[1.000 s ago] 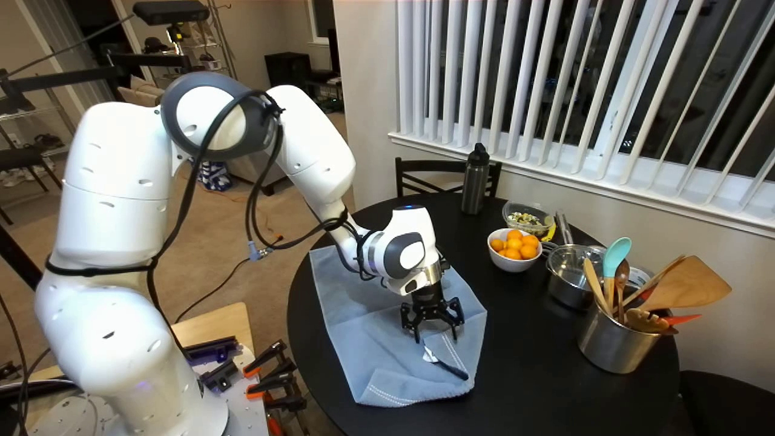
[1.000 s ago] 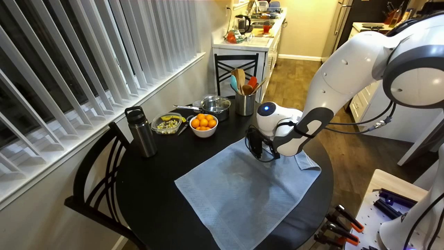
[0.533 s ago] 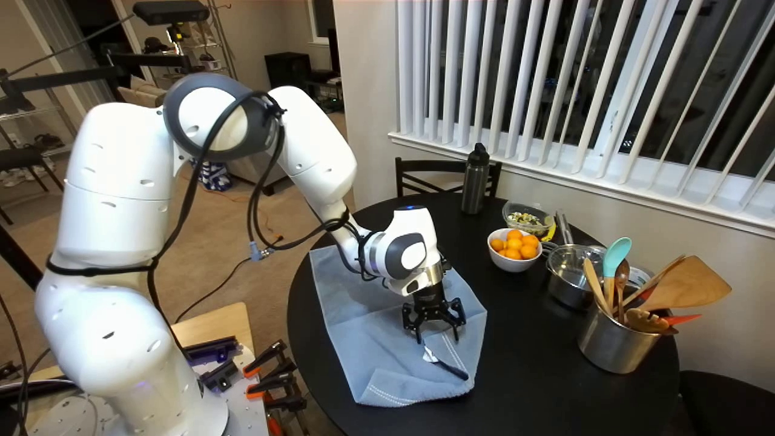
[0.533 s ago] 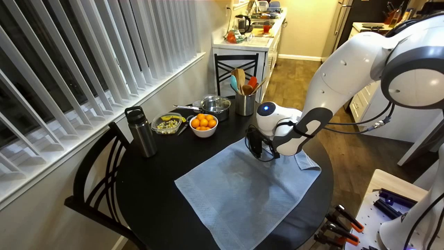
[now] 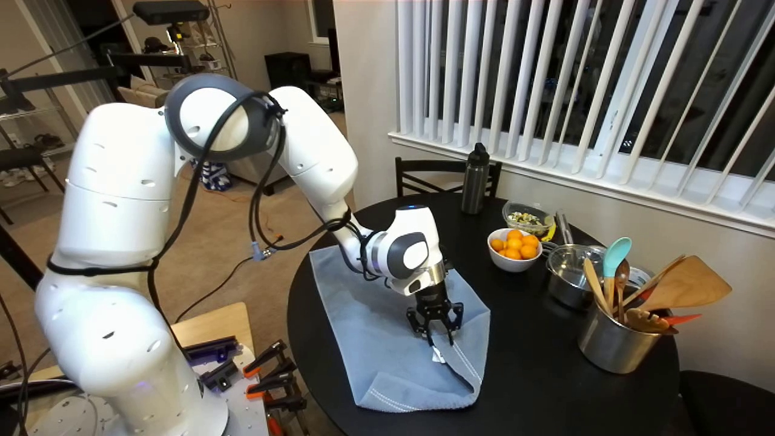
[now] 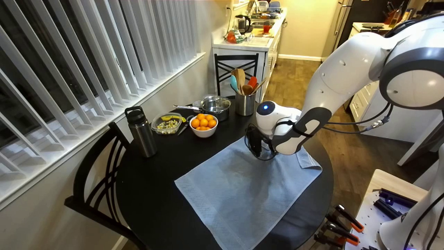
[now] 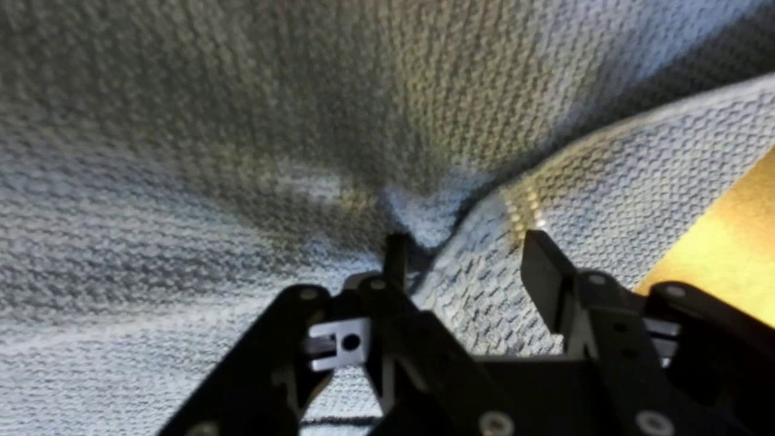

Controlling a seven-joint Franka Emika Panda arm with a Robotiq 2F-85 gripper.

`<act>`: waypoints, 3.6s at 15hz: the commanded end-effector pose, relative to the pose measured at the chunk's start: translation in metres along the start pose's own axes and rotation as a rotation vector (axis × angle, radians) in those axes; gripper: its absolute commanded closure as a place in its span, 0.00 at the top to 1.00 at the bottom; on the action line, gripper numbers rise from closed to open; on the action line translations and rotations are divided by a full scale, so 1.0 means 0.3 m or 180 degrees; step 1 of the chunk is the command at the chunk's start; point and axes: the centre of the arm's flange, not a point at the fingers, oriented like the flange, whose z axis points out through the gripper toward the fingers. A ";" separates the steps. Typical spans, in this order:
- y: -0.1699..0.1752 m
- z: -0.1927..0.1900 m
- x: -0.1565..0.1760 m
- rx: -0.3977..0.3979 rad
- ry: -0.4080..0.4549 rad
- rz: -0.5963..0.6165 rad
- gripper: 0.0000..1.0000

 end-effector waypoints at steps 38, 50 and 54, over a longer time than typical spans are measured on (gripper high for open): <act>-0.283 -0.130 0.092 0.0467 0.0161 0.0284 0.03; -0.336 0.024 0.077 0.0334 0.0514 0.0480 0.03; -0.339 0.040 0.084 0.0250 0.0474 0.0592 0.03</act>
